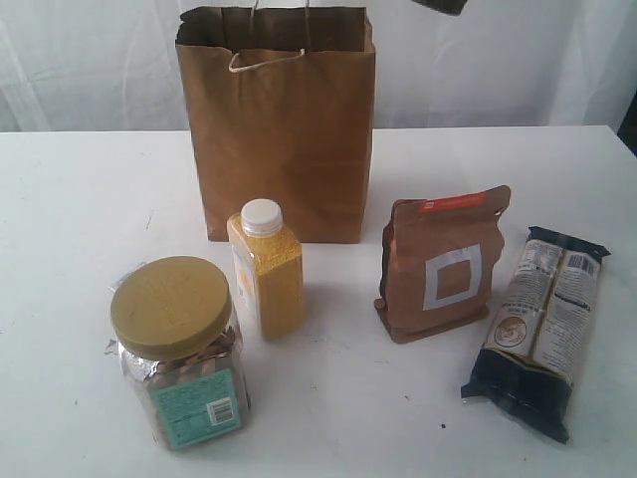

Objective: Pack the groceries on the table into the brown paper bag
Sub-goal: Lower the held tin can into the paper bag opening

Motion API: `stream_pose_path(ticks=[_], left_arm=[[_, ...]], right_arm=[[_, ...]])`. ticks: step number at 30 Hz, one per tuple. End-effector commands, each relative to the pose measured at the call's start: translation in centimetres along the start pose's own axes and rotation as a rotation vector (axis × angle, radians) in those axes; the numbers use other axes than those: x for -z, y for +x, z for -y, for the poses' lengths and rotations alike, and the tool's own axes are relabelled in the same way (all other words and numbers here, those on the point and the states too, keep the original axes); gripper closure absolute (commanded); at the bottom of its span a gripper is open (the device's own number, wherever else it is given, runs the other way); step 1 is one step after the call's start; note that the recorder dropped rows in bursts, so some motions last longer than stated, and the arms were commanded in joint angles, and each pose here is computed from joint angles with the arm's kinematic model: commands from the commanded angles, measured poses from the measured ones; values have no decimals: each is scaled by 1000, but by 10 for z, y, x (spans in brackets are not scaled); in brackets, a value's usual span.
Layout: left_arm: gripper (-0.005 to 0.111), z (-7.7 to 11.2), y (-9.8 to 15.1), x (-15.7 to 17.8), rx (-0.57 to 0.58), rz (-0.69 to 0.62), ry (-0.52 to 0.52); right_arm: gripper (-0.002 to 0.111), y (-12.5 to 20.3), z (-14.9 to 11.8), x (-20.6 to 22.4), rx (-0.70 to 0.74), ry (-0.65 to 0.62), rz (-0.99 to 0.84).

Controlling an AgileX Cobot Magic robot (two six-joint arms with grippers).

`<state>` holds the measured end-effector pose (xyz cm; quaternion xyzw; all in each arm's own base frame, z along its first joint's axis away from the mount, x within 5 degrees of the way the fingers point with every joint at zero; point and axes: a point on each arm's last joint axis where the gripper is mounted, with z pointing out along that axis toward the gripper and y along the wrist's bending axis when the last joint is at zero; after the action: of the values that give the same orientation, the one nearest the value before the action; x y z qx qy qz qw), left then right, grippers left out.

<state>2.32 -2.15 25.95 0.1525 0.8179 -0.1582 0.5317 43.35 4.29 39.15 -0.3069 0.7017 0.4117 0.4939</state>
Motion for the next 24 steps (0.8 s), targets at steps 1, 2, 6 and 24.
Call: stream_pose_path(ticks=[1, 2, 6, 24], left_arm=[[107, 1, 1, -1, 18, -4, 8], [107, 1, 1, -1, 18, -4, 8], [107, 1, 1, -1, 18, -4, 8], [107, 1, 1, -1, 18, -4, 8]], right_arm=[[108, -14, -39, 19, 54, -8, 42], [108, -15, -47, 22, 86, -7, 43], [108, -2, -63, 24, 264, -18, 24], [108, 36, -118, -49, 254, -290, 88]])
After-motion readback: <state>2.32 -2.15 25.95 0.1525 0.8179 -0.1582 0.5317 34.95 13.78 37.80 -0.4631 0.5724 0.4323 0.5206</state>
